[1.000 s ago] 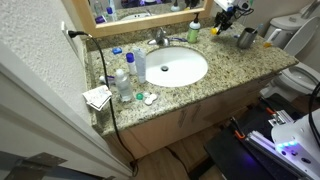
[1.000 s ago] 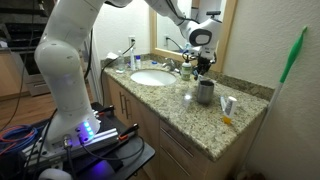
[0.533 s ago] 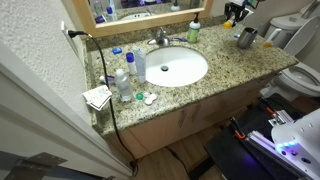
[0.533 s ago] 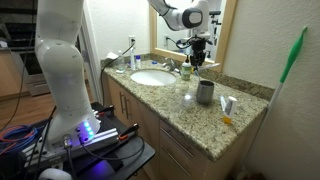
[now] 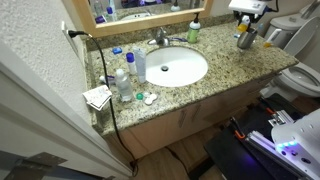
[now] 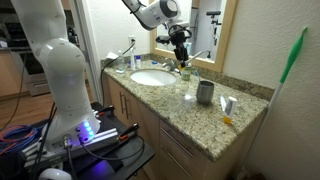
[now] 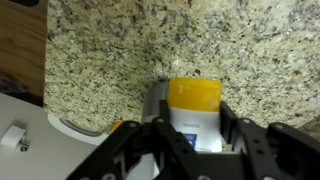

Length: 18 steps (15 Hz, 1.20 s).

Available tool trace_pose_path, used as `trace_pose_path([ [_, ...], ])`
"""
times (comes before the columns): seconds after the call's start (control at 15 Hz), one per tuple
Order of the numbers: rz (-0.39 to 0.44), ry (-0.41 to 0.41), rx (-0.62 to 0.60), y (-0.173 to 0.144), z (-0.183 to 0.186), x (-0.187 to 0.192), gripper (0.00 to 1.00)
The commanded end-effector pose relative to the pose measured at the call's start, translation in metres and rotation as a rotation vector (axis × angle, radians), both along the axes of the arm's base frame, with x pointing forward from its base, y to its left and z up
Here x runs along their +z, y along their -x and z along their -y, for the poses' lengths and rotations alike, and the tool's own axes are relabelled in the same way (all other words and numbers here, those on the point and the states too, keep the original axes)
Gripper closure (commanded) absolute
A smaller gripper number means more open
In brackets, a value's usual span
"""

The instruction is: Move the white and yellow tube and put the tube upright on the right side of the counter

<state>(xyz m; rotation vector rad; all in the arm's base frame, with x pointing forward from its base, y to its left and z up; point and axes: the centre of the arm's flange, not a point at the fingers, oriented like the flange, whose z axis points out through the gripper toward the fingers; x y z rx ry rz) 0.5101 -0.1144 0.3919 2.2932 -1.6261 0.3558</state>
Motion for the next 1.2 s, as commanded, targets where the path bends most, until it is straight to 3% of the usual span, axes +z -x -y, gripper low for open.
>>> trace_pose_path([
  [0.0,0.000,-0.001,0.007,0.004,-0.002,0.002,0.51],
  [0.07,0.001,-0.002,0.010,0.006,-0.002,0.003,0.51],
  [0.13,0.022,0.053,-0.003,0.006,0.003,0.002,0.76],
  [0.47,0.213,0.307,-0.023,0.055,0.020,0.040,0.76],
  [0.73,0.301,0.485,-0.137,0.107,0.048,0.051,0.76],
  [1.0,0.316,0.581,-0.301,0.147,0.084,0.036,0.76],
  [1.13,0.264,0.567,-0.390,0.155,0.108,0.015,0.76],
])
